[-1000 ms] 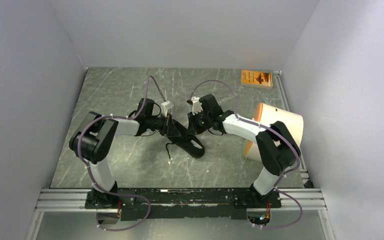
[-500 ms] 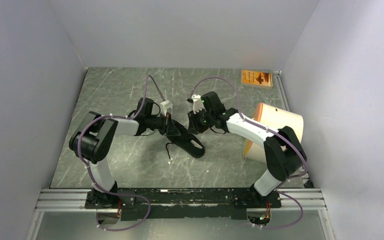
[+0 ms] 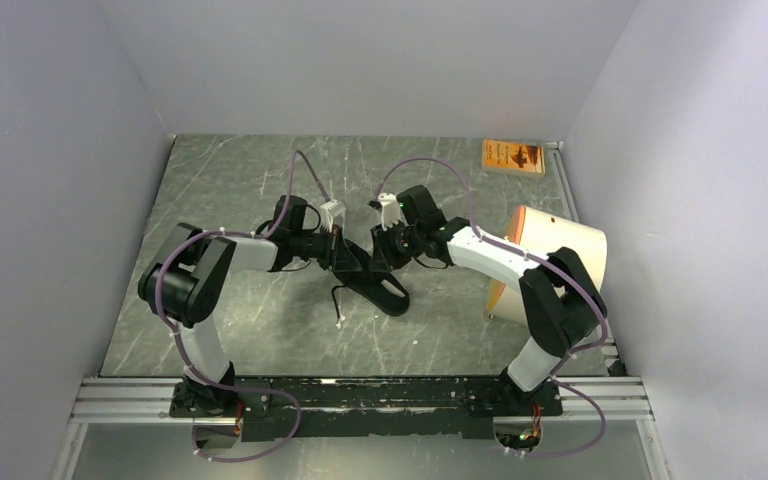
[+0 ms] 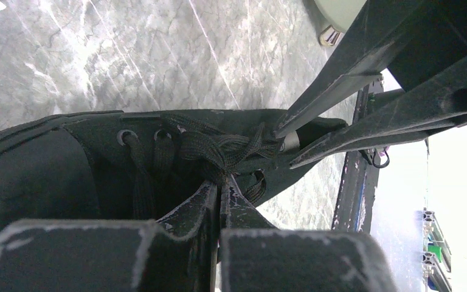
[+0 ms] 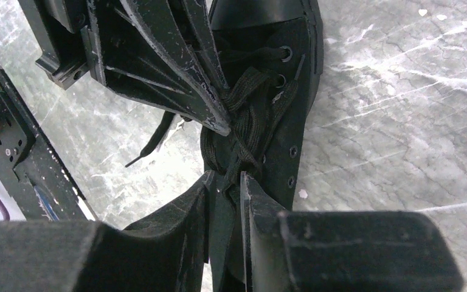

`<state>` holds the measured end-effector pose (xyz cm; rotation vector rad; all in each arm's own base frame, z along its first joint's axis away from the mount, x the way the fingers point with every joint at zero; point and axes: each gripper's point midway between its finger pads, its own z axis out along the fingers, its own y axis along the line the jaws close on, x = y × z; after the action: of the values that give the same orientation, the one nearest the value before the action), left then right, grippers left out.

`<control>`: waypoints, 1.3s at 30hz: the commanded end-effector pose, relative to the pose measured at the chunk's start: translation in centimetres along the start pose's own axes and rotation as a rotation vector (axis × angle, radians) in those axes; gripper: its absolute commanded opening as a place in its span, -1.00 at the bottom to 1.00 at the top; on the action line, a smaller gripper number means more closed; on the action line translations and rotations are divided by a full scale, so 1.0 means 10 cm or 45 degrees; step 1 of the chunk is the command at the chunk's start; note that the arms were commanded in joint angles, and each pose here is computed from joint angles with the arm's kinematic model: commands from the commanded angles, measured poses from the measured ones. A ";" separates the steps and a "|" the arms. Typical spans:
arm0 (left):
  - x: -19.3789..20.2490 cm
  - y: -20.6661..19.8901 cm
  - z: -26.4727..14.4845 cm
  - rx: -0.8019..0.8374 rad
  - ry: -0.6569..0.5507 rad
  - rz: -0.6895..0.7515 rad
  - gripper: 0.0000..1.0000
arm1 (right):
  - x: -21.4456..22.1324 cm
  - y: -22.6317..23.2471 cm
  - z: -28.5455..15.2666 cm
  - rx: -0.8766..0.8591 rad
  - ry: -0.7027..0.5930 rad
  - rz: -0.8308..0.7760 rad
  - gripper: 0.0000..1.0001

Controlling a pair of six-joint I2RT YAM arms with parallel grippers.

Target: Tie the shoes

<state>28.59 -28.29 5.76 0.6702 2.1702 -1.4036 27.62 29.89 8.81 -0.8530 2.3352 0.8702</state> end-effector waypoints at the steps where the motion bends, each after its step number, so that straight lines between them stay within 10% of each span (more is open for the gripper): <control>1: -0.08 -0.06 -0.02 0.040 -0.038 0.046 -0.90 | -0.06 0.01 0.06 -0.013 -0.023 -0.008 -0.49; 14: -0.10 -0.06 -0.02 0.047 -0.036 0.046 -0.91 | -0.04 -0.08 0.17 0.022 -0.016 -0.006 -0.49; 21: -0.07 -0.08 -0.04 0.048 -0.029 0.052 -0.90 | -0.07 -0.08 0.09 0.079 0.004 0.021 -1.00; 39: 0.16 -0.23 -0.20 0.017 -0.065 -0.004 -0.31 | 0.02 0.20 -0.62 -0.076 0.343 0.546 -1.00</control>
<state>25.39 -27.01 5.43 0.6287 2.2051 -1.4311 25.77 27.08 12.46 -0.5499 2.7440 0.9883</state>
